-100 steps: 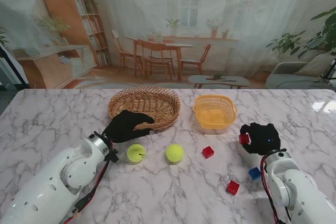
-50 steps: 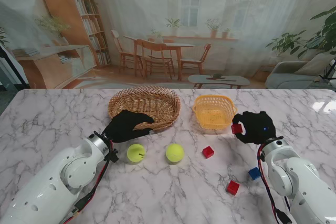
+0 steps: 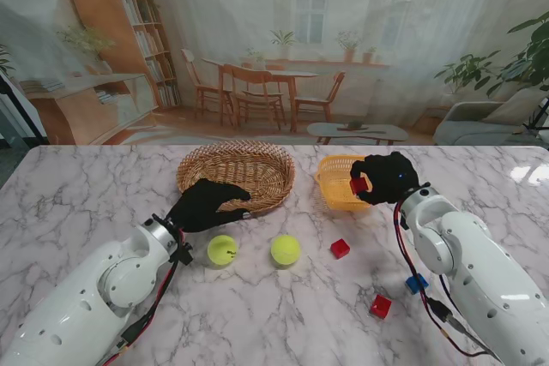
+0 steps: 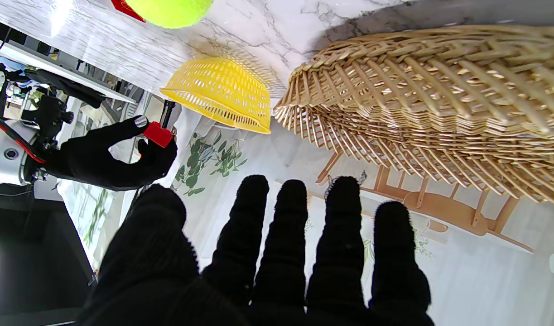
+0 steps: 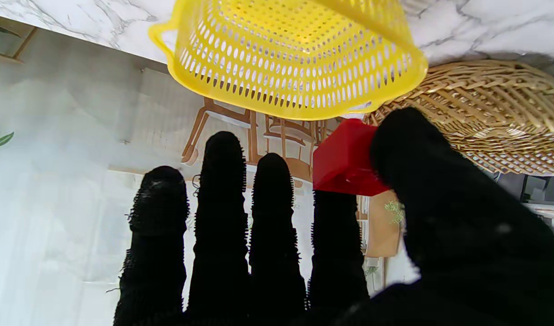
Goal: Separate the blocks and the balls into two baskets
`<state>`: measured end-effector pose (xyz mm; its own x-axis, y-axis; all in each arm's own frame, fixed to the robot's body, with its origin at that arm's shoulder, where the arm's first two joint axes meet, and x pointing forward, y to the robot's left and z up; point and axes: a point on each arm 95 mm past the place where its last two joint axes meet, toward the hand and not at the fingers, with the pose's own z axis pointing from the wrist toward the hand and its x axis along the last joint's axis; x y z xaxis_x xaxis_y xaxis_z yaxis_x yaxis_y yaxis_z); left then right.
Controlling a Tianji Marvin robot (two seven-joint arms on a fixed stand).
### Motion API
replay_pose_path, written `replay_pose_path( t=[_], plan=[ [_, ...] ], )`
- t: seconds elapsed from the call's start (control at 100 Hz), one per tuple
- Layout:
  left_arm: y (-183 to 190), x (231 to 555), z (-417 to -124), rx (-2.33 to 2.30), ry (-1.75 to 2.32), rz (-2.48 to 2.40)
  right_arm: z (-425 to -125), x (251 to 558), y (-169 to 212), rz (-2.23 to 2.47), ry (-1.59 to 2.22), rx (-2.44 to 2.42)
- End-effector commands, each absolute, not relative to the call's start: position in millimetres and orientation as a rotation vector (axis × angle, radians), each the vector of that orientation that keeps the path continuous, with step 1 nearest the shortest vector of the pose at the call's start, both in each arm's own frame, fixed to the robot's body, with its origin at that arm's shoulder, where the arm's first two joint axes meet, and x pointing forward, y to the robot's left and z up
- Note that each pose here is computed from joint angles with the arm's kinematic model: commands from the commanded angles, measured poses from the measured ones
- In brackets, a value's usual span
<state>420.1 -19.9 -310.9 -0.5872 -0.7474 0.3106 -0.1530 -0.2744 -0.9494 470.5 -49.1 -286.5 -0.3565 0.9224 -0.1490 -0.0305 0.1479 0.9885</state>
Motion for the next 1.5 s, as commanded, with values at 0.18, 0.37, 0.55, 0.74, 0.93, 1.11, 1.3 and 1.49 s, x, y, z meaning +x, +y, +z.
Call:
replay_pose_path(
  t=[0.18, 0.37, 0.55, 0.74, 0.93, 1.11, 1.3, 1.49],
  plan=[
    [-20, 420, -313, -1.109, 1.576, -1.91, -279, 499, -37, 1.329, 1.545, 0.943],
    [-21, 420, -313, -1.099, 1.582, -1.915, -284, 519, -25, 1.28, 1.594, 0.932],
    [-21, 419, -313, -1.098, 1.58, -1.918, -296, 529, -22, 1.229, 1.61, 0.964],
    [-21, 419, -313, -1.097, 1.581, -1.92, -308, 527, -25, 1.223, 1.566, 1.028],
    [-22, 419, -314, -1.095, 1.591, -1.918, -304, 519, -30, 1.251, 1.542, 1.038],
    [-22, 418, -314, -1.094, 1.59, -1.918, -290, 507, -33, 1.292, 1.539, 0.992],
    [-23, 418, -314, -1.093, 1.59, -1.916, -277, 491, -34, 1.339, 1.545, 0.947],
    [-23, 418, -314, -1.093, 1.593, -1.914, -273, 476, -31, 1.397, 1.548, 0.9]
  ],
)
